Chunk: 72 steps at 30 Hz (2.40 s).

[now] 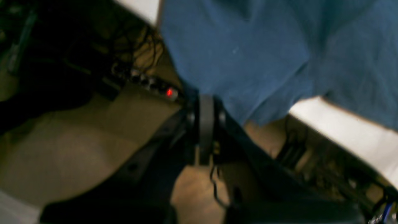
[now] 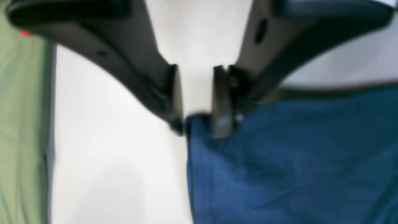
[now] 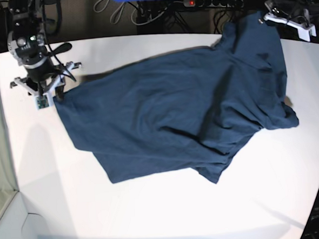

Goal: Layout the t-shirt on the table in an organized manner, then fold the t-shirt properly
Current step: 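Drag the shirt edges outward with both grippers to spread it, then grasp the shirt edge with the right gripper and pull it outward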

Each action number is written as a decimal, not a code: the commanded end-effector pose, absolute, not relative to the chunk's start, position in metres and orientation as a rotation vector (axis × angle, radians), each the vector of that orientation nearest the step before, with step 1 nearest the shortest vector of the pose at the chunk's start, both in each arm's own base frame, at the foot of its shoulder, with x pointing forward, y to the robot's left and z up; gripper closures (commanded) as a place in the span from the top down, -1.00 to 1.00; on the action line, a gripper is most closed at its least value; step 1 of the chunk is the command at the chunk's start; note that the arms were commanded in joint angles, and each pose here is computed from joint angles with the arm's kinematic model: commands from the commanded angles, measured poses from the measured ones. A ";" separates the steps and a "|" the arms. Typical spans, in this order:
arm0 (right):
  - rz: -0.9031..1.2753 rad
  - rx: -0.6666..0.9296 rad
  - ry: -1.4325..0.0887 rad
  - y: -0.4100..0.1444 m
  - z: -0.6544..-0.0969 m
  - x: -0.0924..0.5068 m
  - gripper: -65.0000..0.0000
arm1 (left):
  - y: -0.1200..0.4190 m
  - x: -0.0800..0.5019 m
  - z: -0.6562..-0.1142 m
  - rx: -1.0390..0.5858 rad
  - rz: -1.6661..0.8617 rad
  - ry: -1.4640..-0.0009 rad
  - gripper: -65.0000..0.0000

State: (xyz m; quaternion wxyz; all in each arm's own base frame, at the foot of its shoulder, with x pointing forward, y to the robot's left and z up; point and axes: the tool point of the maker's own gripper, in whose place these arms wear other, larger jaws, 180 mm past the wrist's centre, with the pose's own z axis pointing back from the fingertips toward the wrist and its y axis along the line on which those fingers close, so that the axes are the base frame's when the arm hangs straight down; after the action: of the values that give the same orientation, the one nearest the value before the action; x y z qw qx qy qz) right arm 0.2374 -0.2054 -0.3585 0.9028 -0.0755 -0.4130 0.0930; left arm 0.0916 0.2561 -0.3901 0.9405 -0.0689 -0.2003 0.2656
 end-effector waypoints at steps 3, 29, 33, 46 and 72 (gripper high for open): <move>0.207 -0.159 -0.888 -0.206 -0.350 0.239 -0.21 | 0.254 0.097 -0.385 -0.163 0.545 -0.404 -0.99; 0.170 -0.202 -0.983 -0.221 -0.322 0.270 -0.15 | 0.295 0.097 -0.368 -0.075 0.600 -0.442 0.17; 0.159 -0.208 -1.054 -0.221 -0.303 0.293 -0.15 | 0.298 0.101 -0.365 -0.069 0.593 -0.458 0.17; 0.130 -0.138 -1.124 -0.208 -0.290 0.414 -0.15 | 0.340 0.144 -0.326 -0.025 0.668 -0.659 0.17; 0.243 0.125 -1.036 -0.126 -0.379 0.510 0.40 | 0.244 0.225 -0.349 -0.336 0.644 -0.697 0.18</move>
State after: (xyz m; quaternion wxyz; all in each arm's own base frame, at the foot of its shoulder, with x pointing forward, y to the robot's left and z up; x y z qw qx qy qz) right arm 0.4918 -0.1248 -0.4052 0.8778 0.0609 -0.4600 0.1188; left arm 0.2235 0.2435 -0.3536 0.8791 -0.1574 -0.3302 0.3054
